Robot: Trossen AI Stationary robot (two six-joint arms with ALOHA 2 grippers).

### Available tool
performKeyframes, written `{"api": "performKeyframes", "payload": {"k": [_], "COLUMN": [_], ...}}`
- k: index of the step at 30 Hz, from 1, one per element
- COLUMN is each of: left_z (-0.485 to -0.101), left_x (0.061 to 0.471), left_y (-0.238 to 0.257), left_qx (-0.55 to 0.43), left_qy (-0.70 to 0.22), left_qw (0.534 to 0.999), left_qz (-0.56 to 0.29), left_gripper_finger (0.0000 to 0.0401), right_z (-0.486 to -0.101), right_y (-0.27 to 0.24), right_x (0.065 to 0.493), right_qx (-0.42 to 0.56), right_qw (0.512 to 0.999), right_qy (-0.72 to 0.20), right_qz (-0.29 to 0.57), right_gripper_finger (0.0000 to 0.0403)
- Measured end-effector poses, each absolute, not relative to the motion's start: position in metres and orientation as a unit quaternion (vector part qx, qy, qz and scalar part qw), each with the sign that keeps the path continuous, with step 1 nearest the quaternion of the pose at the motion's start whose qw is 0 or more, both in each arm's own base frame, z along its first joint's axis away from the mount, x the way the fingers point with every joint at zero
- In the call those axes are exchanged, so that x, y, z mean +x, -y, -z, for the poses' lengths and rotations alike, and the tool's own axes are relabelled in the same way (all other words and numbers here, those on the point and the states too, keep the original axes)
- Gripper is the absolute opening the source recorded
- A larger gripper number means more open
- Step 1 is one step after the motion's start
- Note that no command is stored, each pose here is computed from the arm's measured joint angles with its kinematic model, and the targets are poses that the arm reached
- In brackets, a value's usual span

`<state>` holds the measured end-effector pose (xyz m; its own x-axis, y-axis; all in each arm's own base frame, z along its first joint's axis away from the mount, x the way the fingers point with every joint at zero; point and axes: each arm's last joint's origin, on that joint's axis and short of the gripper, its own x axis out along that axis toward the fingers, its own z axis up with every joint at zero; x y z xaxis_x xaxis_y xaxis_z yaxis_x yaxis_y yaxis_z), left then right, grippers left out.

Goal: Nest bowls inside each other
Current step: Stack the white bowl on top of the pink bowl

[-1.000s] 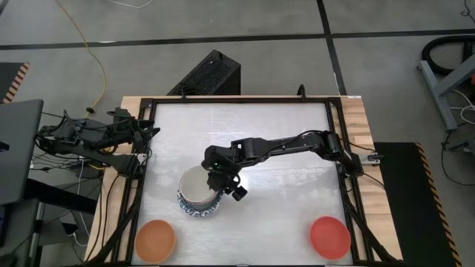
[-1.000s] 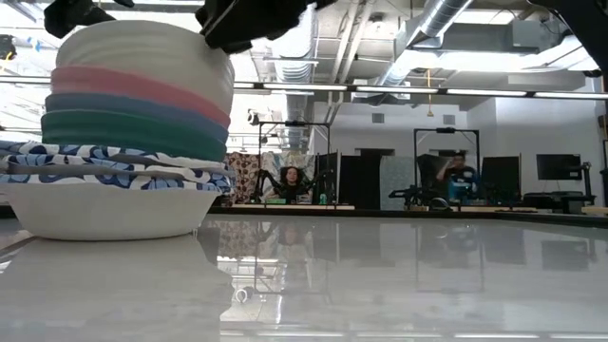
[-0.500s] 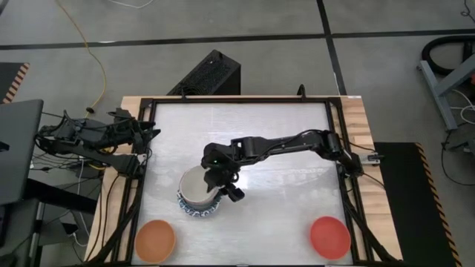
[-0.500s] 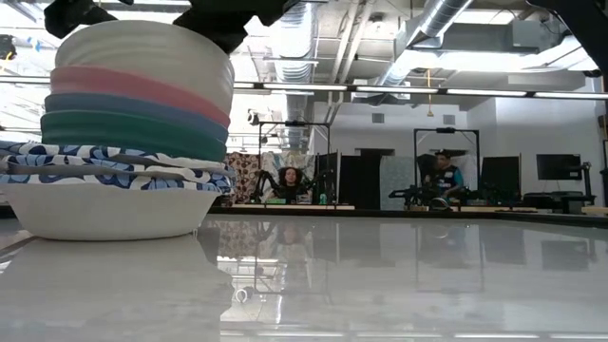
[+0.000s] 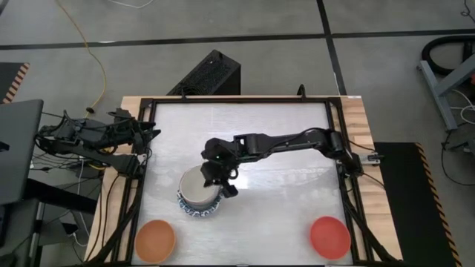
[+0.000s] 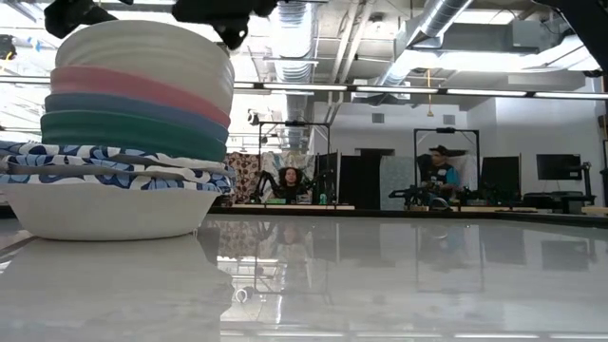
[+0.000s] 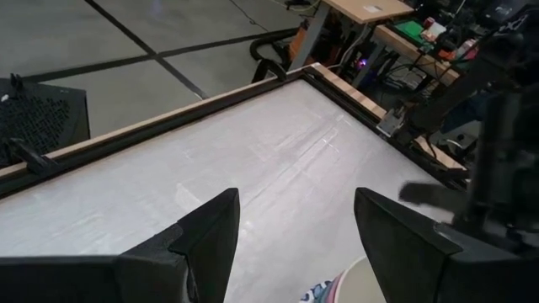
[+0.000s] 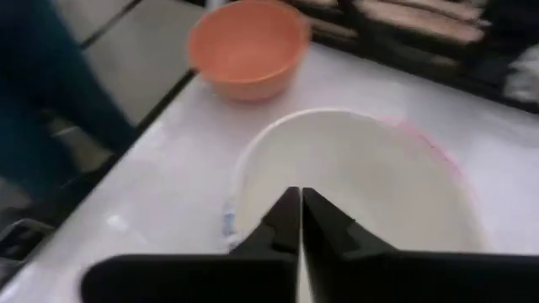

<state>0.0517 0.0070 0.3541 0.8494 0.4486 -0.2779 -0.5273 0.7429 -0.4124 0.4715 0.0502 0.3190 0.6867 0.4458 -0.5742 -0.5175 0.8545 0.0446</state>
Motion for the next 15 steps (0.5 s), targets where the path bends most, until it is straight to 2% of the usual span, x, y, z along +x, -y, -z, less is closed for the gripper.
{"api": "performKeyframes", "payload": {"k": [2,6,12,15], "left_z": [-0.354,-0.354,-0.354,-0.356], "left_x": [0.052,0.052,0.051,0.051], "left_y": [-0.007,-0.007,-0.008,-0.008], "left_qx": [-0.244,-0.243,-0.241,-0.242], "left_qy": [-0.08,-0.079,-0.074,-0.066], "left_qw": [0.93,0.929,0.928,0.926], "left_qz": [-0.263,-0.266,-0.276,-0.282], "left_gripper_finger": [0.0224,0.0224,0.0224,0.0224], "right_z": [-0.324,-0.349,-0.395,-0.389], "right_y": [-0.049,-0.052,-0.054,-0.062], "right_x": [0.472,0.459,0.416,0.399], "right_qx": [-0.07,-0.098,-0.109,-0.112], "right_qw": [0.926,0.943,0.952,0.946], "right_qy": [-0.285,-0.268,-0.269,-0.298], "right_qz": [-0.237,-0.173,-0.099,-0.059], "right_gripper_finger": [0.0012,0.0011,0.0004,0.0003]}}
